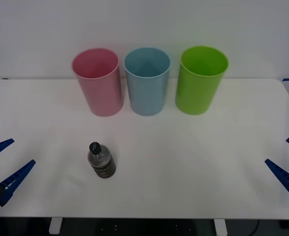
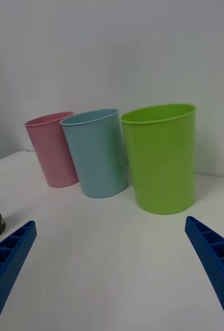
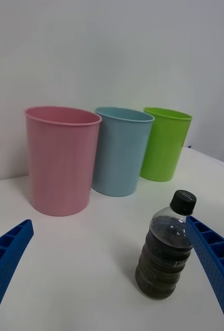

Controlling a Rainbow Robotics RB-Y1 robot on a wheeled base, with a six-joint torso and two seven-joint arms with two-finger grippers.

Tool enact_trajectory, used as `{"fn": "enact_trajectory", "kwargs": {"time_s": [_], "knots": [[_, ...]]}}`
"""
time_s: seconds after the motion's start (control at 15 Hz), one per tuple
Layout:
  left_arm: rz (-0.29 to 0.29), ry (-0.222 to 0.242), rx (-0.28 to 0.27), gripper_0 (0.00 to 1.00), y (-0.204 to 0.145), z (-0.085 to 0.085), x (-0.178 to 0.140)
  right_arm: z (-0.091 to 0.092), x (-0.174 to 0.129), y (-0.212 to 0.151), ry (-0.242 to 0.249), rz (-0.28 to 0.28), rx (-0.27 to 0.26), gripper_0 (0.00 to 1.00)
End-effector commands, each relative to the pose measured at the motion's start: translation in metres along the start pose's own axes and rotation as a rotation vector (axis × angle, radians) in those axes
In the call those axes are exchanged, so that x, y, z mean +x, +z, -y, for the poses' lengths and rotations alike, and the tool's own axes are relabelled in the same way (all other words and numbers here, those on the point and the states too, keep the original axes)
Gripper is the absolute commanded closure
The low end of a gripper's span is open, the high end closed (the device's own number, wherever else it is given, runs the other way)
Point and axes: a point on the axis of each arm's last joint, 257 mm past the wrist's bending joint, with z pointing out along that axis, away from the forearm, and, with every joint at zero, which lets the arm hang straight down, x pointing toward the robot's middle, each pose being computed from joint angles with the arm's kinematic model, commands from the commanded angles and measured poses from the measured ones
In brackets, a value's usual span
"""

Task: Grasp the object on the table and drop it into the matching bin: aluminum can to the light blue bin, PET bottle to the pink bin.

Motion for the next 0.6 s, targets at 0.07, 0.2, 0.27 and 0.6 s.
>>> {"fn": "enact_trajectory", "kwargs": {"time_s": [0.07, 0.2, 0.27, 0.6], "knots": [[0.000, 0.000, 0.000, 0.00, 0.000, 0.000, 0.000, 0.000, 0.000, 0.000, 0.000, 0.000, 0.000, 0.00], [0.038, -0.025, -0.010, 0.00, 0.007, 0.001, 0.000, 0.000, 0.000, 0.000, 0.000, 0.000, 0.000, 0.00], [0.058, -0.027, -0.002, 0.00, 0.010, 0.002, -0.006, 0.000, 0.000, 0.000, 0.000, 0.000, 0.000, 0.00], [0.015, -0.007, -0.002, 0.00, 0.011, 0.000, 0.006, 0.000, 0.000, 0.000, 0.000, 0.000, 0.000, 0.00]]}}
